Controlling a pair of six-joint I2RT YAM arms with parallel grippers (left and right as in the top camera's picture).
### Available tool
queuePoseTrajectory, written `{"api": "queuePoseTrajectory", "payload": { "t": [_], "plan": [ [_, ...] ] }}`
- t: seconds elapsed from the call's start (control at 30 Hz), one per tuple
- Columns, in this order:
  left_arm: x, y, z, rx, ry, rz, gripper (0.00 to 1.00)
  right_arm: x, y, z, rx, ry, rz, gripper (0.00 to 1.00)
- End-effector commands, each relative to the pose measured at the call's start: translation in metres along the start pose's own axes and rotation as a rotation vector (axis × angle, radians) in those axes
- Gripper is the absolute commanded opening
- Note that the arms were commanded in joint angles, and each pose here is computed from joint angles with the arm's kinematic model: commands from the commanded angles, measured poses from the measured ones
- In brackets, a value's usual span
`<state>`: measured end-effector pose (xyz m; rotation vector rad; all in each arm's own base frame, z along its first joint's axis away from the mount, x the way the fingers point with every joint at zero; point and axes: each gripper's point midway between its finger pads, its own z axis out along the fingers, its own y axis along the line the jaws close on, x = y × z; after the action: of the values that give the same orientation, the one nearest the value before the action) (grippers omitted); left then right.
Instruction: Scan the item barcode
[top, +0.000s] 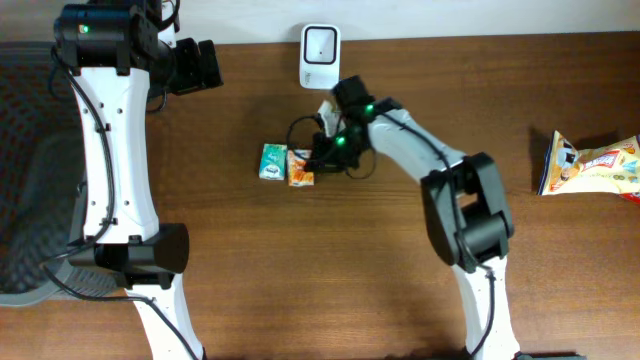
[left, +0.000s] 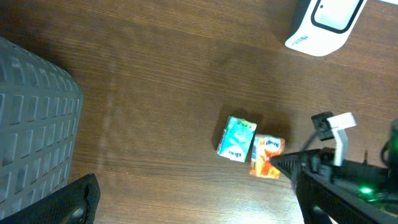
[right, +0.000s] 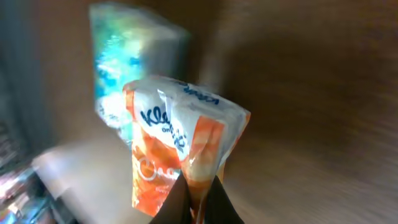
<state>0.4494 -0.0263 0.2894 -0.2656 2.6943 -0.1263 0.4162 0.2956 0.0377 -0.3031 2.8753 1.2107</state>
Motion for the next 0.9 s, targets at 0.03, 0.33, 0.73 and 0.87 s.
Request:
{"api": "queuePoseTrajectory", "payload": {
  "t": [0.03,0.33,0.73,0.87],
  "plan": [
    [0.000,0.001,0.000,0.002,0.000,0.006,0.99,0.019,0.058,-0.047,-0.563,0.037,-0.242,0.04],
    [-0.001,0.001,0.000,0.002,0.000,0.006,0.99,0.012,0.018,-0.031,-0.310,0.044,-0.124,0.04],
    [0.000,0.001,0.000,0.002,0.000,0.006,0.99,-0.225,-0.010,-0.198,1.053,-0.844,-0.711,0.04],
    [-0.001,0.001,0.000,0.002,0.000,0.006,0.99,-0.231,-0.004,-0.163,1.221,-0.646,-1.104,0.04]
  ]
}}
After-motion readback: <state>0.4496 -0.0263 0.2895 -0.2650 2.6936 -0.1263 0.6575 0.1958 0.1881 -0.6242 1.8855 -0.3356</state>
